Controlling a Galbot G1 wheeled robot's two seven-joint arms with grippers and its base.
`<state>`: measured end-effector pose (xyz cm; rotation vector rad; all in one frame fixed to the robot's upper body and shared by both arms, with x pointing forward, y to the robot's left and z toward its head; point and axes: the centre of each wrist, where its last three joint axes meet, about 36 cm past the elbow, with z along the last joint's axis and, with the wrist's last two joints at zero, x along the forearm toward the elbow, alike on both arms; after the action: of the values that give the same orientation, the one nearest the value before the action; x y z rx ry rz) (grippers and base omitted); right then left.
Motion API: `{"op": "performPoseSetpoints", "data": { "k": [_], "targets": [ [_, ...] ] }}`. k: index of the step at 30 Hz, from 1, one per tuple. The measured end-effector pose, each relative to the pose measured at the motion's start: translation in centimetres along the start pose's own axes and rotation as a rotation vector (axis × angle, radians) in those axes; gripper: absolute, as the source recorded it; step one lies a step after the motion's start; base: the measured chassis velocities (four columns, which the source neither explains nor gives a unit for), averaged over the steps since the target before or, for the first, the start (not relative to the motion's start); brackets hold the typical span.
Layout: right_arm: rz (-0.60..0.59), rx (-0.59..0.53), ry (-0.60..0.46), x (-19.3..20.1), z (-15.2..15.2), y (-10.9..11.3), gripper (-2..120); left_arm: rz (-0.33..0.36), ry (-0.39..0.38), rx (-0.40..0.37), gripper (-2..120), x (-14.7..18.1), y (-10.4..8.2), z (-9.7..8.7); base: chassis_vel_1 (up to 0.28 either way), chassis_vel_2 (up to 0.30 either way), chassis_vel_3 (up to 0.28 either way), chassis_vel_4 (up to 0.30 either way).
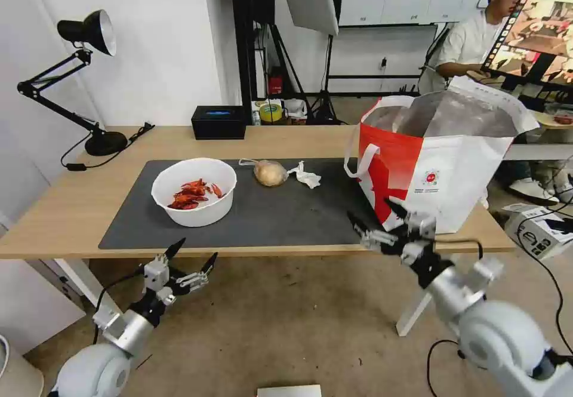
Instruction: Pick up the trash from the table and place it into the takeout bag.
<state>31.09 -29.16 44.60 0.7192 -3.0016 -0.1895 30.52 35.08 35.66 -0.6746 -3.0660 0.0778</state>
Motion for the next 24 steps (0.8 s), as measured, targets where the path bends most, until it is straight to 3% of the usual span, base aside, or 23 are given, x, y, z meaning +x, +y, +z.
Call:
{"op": "performPoseSetpoints", "data": {
  "k": [3,7,24],
  "targets": [
    [0.034,-0.021,0.032,1.3,2.5,0.1,100,-0.005,-0.001,0.019,100,0.1,-0.5,0.5,0.000,0.000,0.000,0.000],
    [0.046,-0.034,0.049,1.7,3.7,0.3,100,0.001,0.003,0.035,100,-0.2,-1.1,1.0,0.000,0.000,0.000,0.000],
    [0.034,-0.050,0.074,1.0,4.9,-0.2,100,-0.001,0.011,0.033,100,-0.3,-1.3,1.3,0.000,0.000,0.000,0.000]
  ]
}}
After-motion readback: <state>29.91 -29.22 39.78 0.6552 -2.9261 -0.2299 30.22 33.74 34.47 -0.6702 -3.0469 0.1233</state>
